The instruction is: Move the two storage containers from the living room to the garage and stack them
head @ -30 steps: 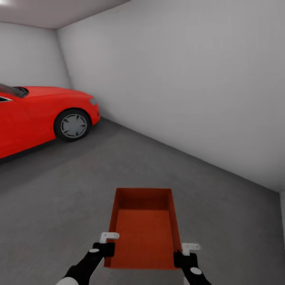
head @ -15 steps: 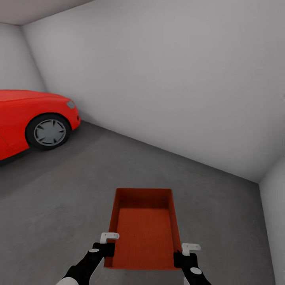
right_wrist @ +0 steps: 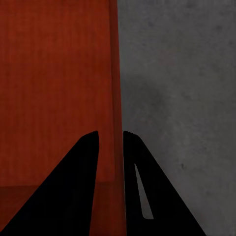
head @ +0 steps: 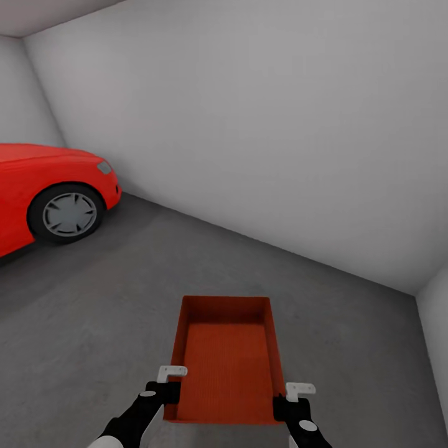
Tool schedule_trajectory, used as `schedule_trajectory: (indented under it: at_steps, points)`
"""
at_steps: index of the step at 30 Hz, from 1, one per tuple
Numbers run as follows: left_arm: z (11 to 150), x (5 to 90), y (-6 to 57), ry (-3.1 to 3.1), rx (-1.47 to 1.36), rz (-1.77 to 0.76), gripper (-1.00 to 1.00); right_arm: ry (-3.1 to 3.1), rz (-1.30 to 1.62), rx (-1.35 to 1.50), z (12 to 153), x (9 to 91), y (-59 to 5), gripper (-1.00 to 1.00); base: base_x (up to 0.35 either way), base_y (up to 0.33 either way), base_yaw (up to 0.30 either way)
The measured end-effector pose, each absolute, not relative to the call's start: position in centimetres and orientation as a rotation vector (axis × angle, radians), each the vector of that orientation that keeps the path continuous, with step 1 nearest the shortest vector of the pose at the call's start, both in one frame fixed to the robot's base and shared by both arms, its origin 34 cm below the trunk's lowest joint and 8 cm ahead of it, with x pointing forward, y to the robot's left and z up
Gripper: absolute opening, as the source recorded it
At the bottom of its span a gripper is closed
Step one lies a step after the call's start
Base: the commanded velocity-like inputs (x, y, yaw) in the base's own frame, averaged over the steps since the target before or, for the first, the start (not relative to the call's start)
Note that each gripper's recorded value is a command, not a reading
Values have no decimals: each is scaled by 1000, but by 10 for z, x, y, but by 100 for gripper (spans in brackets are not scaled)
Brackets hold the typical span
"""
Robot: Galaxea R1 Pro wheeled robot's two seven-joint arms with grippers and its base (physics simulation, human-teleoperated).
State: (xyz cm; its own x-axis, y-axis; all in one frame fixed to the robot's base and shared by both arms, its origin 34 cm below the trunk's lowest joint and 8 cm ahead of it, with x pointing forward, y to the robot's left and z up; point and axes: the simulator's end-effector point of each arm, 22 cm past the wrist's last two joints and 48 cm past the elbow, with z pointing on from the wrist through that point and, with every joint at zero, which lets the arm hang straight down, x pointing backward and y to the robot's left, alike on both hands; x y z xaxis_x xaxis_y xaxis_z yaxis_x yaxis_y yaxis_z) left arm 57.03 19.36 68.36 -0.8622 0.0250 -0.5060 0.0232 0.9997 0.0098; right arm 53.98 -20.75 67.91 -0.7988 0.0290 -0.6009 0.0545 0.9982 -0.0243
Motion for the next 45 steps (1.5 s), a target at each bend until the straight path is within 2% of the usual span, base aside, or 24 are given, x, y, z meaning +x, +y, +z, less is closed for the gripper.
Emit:
schedule_trajectory:
  at_steps: [45]
  points:
    - [683, 569, 194, 2612, 33, 4, -100, 2498, -54, 57, 679, 539, -207, -100, 326, 96, 0]
